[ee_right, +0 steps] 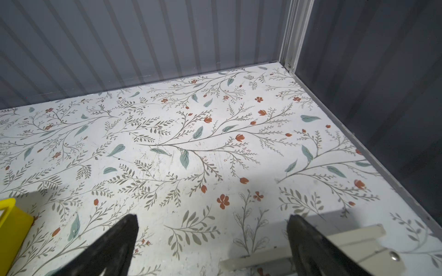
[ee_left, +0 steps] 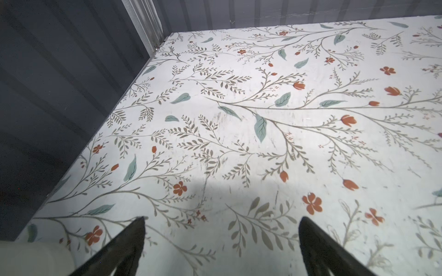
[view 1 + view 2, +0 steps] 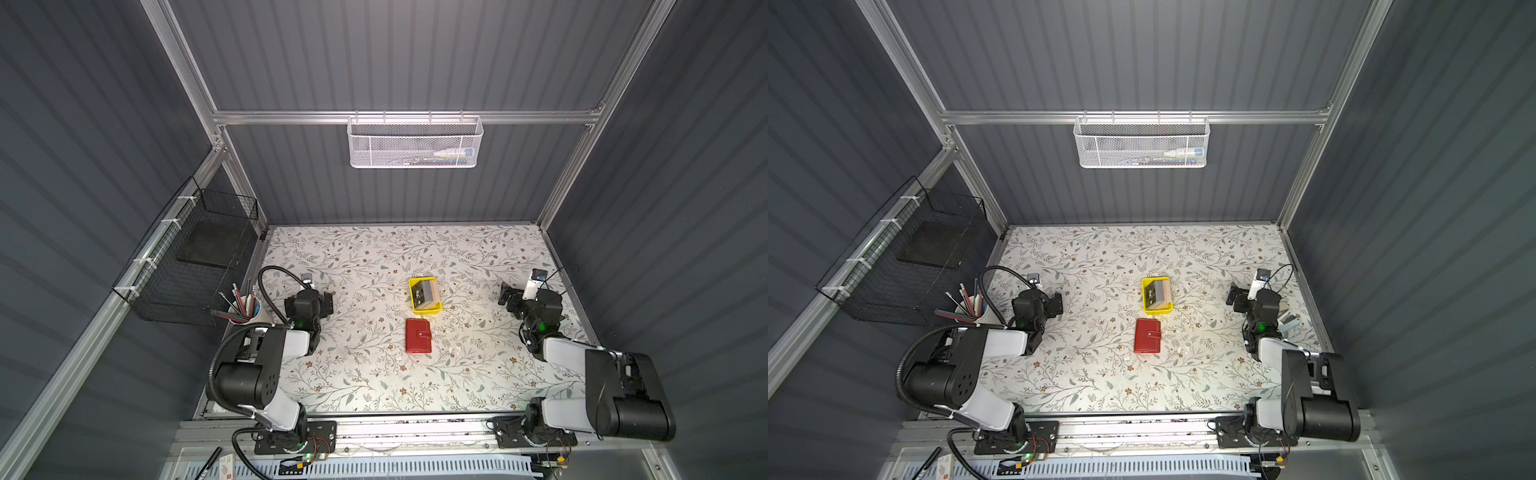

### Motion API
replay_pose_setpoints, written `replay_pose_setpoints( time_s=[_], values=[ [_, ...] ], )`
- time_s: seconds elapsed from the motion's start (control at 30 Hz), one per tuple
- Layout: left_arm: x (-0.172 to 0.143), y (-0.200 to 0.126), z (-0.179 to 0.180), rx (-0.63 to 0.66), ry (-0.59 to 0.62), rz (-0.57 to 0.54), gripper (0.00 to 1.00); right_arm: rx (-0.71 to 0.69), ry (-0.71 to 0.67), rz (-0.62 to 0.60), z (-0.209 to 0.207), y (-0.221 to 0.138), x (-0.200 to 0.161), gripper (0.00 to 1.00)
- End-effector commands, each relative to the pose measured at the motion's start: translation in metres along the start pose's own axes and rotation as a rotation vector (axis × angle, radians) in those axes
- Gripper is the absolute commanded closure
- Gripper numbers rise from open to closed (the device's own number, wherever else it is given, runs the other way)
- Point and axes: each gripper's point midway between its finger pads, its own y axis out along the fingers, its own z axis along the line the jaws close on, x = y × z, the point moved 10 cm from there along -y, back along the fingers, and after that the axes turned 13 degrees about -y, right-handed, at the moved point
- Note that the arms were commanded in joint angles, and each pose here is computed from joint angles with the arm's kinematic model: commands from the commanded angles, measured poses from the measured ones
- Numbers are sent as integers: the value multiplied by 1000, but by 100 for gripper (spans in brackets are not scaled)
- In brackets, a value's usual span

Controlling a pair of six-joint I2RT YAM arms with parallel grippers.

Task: Insert credit cards into a card holder
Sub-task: Reset both arms

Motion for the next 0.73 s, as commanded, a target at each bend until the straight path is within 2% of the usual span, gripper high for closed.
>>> replay_pose_setpoints(
  time_s=[0.0,0.2,0.53,0.7],
  values=[
    [8,12,8,-46,-78,-61,0,2,-12,-100,1,1,0,1],
    [2,19,-4,-200,0,-4,0,23,-17,-57,1,4,3,1],
    [2,19,-4,-204,1,-3,3,26,-24,-43,3,7,4,1],
    [2,19,-4,-205,1,-2,0,20,-33,-50,4,6,4,1]
  ],
)
